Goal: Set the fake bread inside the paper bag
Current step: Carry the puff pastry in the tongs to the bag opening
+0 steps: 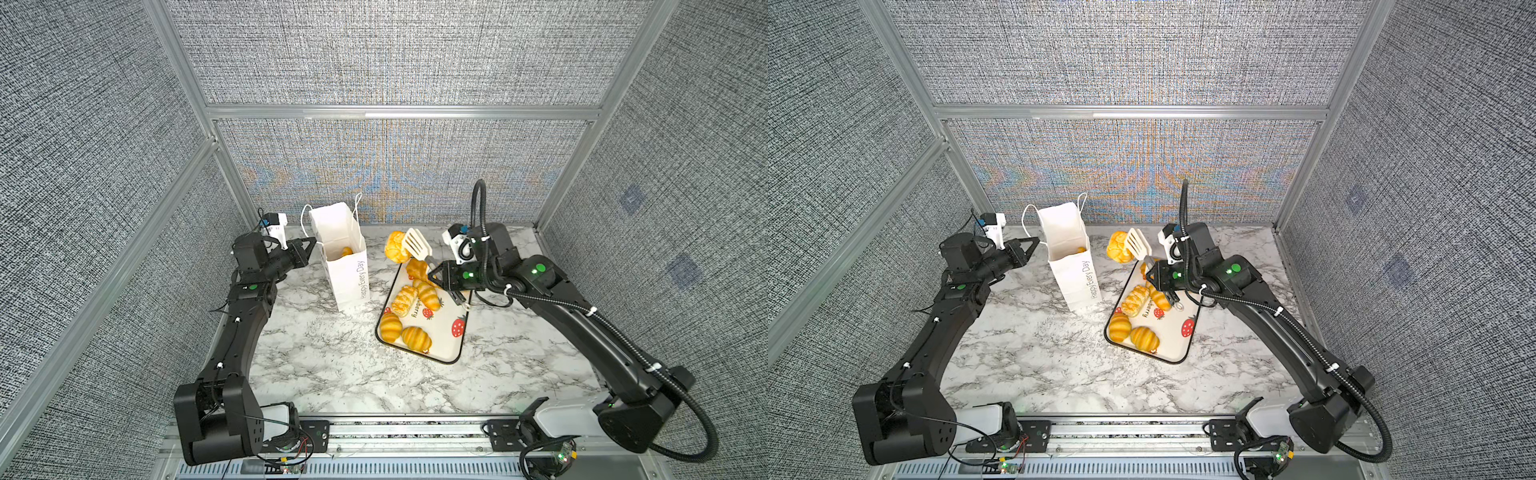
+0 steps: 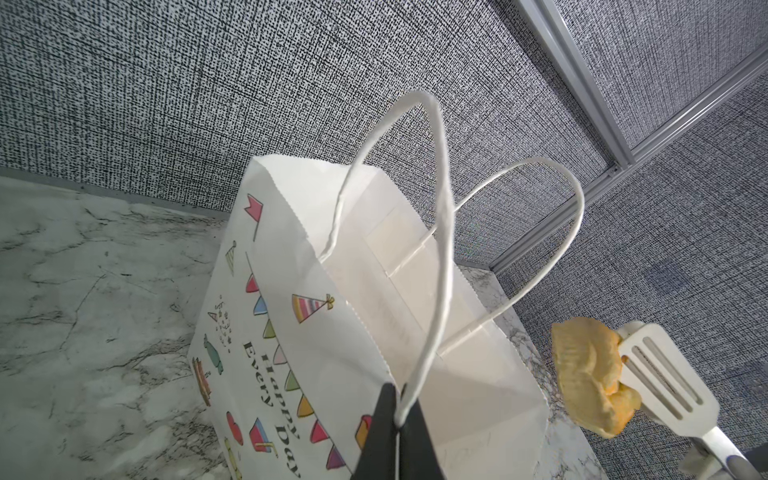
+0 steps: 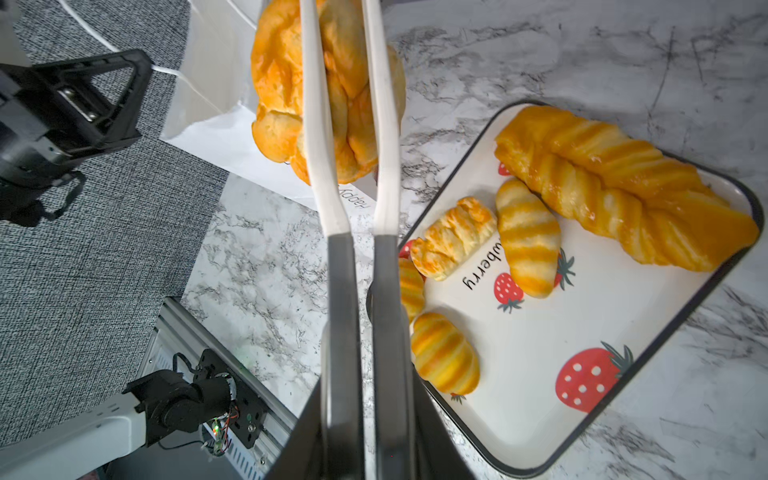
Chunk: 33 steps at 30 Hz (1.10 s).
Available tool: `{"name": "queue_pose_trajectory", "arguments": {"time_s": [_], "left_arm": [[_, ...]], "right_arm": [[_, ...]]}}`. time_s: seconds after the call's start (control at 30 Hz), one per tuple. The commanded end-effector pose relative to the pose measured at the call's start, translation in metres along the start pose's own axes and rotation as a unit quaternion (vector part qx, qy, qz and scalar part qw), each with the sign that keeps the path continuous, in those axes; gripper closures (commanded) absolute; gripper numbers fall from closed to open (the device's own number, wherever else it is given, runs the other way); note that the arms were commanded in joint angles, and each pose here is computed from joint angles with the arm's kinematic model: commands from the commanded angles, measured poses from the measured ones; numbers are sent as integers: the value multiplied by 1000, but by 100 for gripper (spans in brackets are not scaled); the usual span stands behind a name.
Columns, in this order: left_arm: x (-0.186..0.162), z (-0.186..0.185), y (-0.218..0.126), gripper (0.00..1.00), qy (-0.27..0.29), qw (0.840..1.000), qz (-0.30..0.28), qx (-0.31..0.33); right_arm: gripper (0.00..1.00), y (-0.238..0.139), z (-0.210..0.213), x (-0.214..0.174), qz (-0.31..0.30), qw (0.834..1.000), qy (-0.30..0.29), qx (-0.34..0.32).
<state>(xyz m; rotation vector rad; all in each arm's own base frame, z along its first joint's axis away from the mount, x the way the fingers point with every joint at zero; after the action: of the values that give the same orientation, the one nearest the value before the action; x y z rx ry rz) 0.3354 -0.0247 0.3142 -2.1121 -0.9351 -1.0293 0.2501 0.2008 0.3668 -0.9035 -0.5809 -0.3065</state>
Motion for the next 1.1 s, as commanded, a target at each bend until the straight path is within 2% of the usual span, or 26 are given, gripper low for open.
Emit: {"name": "queue_pose_trajectory", "arguments": {"time_s": [0.0, 0.53, 0.73, 1.07], "left_arm": [[3, -3, 0, 100, 6, 1000, -7, -13], [3, -4, -1, 100, 7, 1000, -9, -14], [3, -4, -1, 100, 8, 1000, -9, -14], [3, -4, -1, 100, 8, 1000, -9, -14]], "right_arm": [[74, 0, 14, 12, -23, 999, -30, 11], [74, 23, 81, 43, -41, 991, -92, 83], [74, 45, 89, 50, -29, 991, -94, 95], [72, 83, 80, 49, -1, 993, -95, 67]]}}
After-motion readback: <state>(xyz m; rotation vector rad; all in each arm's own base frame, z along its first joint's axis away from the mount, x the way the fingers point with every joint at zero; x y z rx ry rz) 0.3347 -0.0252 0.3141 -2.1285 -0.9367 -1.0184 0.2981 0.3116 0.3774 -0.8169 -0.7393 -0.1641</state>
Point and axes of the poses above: each gripper's point midway between its finger pads, its own y axis out along the fingers, its own z axis along the line the jaws close on, x = y × z, the point moved 9 cm from there along -y, back along the fingers, and after that the axes turned 4 degrees about y, right-handed, at the moved point
